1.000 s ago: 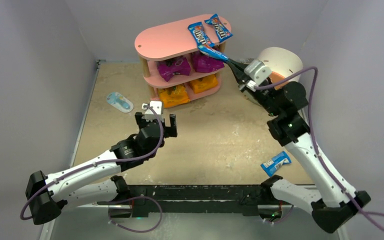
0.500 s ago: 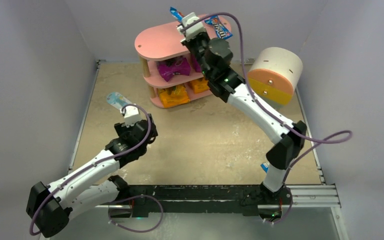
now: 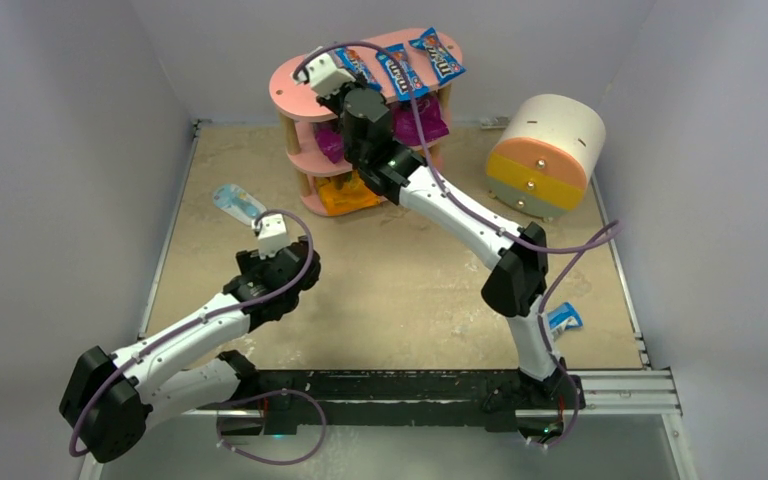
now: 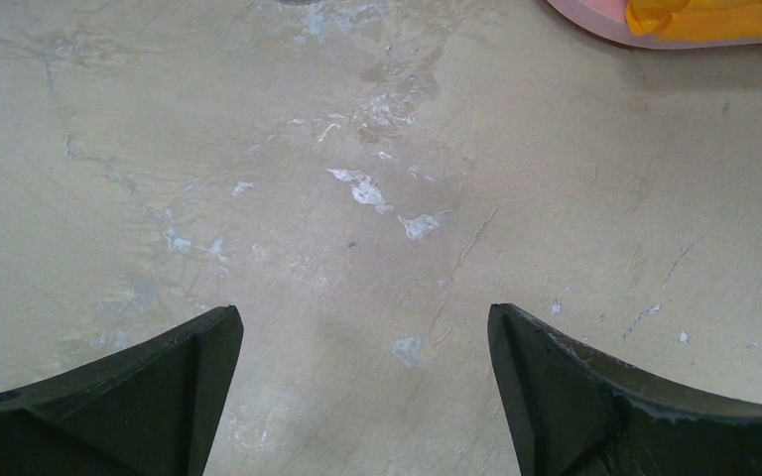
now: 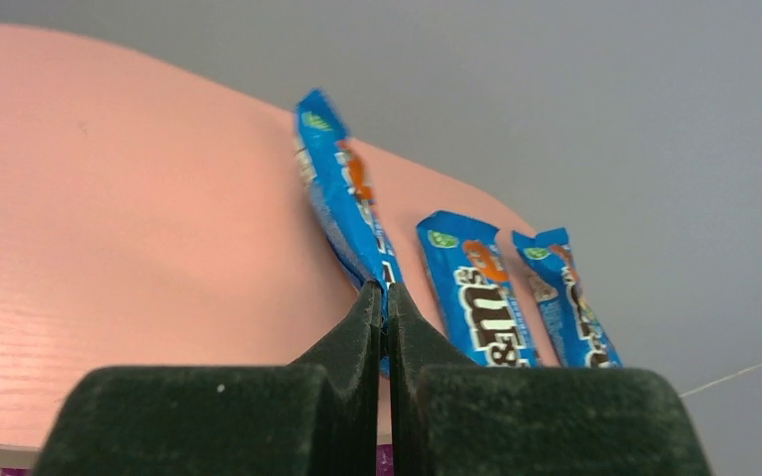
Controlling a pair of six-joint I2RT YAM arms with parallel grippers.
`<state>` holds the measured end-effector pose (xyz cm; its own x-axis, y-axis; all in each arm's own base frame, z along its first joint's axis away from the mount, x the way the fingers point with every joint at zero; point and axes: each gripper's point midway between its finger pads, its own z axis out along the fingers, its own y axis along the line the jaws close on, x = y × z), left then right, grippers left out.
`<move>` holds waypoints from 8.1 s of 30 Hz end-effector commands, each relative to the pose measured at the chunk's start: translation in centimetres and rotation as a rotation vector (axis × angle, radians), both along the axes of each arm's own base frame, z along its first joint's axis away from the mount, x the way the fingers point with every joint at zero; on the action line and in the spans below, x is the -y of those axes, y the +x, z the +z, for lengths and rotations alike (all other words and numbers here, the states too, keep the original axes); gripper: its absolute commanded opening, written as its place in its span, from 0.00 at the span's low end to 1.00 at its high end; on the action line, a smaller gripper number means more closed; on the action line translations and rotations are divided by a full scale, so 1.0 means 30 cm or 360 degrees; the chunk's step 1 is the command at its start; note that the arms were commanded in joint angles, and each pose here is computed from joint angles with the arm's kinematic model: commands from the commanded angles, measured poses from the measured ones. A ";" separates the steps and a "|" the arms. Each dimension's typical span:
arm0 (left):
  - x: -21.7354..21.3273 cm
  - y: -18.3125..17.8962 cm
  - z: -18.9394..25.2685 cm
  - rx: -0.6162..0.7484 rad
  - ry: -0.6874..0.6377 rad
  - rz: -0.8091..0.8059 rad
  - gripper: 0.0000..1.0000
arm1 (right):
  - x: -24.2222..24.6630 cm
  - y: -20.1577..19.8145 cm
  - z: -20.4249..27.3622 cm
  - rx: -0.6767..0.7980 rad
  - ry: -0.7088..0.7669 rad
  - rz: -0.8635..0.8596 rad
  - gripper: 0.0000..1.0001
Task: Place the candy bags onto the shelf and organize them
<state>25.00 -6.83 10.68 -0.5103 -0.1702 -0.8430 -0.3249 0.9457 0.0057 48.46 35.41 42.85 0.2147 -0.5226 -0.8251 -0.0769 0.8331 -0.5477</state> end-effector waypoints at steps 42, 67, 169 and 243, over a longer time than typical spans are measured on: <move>-0.402 0.458 0.117 0.0195 -0.0689 0.0461 0.89 | 0.553 -0.759 -0.473 -0.0548 0.1237 0.0371 0.98; -0.282 0.396 0.049 0.0158 -0.0904 0.0073 0.90 | 1.223 -0.880 -1.128 -0.1018 0.1751 -0.1519 0.98; 0.646 -0.485 0.444 0.1192 -0.0584 -0.3337 1.00 | 0.183 -1.288 -0.663 -0.2540 0.0790 0.2016 0.00; 0.671 -0.121 0.872 0.1270 -0.1976 -0.1680 0.14 | 0.272 -0.836 -0.068 -0.0609 0.2252 0.1677 0.12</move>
